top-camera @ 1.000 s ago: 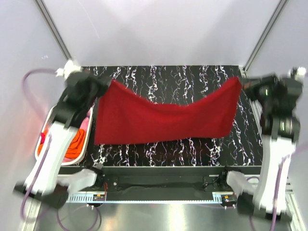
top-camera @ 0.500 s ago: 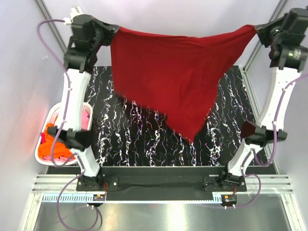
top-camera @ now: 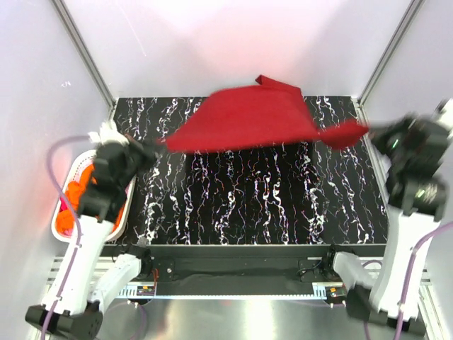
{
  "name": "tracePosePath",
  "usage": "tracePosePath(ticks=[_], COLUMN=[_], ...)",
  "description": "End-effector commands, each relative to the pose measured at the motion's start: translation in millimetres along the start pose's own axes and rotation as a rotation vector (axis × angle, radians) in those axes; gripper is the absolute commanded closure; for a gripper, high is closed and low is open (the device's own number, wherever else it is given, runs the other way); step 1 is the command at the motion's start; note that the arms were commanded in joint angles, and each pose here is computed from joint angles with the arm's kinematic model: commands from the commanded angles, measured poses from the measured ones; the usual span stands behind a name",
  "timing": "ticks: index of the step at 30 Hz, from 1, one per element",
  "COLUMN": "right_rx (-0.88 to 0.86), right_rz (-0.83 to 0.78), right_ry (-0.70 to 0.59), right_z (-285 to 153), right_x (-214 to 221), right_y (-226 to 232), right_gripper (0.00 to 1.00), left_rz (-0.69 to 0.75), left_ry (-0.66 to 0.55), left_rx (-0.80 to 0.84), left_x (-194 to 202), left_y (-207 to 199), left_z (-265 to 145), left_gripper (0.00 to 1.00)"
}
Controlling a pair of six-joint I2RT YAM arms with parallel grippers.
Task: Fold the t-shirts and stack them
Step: Flatten the tshirt out
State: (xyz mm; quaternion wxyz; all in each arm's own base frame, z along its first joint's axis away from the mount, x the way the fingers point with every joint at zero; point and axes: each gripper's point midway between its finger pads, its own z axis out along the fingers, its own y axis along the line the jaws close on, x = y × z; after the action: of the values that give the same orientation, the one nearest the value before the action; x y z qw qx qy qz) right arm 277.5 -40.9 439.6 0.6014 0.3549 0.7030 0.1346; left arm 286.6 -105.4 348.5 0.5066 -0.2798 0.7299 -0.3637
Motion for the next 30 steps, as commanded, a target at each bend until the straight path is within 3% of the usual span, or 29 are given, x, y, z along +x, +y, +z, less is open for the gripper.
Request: tracePosePath(ticks=[1, 5, 9, 16, 22, 28, 30], right_rx=[0.161, 0.163, 0.372, 0.478, 0.467, 0.276, 0.302], right_rz=[0.016, 0.123, 0.17, 0.125, 0.131, 0.14, 0.139], right_ry=[0.11, 0.287, 0.398, 0.263, 0.25, 0.347, 0.392], right_z=[9, -4, -17, -20, -12, 23, 36], right_x=[75, 166, 226, 195, 186, 201, 211], right_y=[-74, -116, -177, -192, -184, -152, -158], right_gripper=[1.0, 1.0, 1.0, 1.0, 1.0, 1.0, 1.0], left_rz=[0.019, 0.024, 0.024, 0.068, 0.063, 0.109, 0.126], left_ry=[0.11, 0.28, 0.321, 0.343, 0.353, 0.304, 0.294], left_rx=[-0.083, -0.215, -0.369, -0.469, -0.531, -0.589, -0.624], left_x=[56, 117, 142, 146, 149, 133, 129], left_y=[70, 143, 197, 220, 231, 233, 238], left_z=[-3, -8, -16, -12, -9, 1, 5], left_gripper=[1.0, 1.0, 1.0, 1.0, 1.0, 1.0, 1.0])
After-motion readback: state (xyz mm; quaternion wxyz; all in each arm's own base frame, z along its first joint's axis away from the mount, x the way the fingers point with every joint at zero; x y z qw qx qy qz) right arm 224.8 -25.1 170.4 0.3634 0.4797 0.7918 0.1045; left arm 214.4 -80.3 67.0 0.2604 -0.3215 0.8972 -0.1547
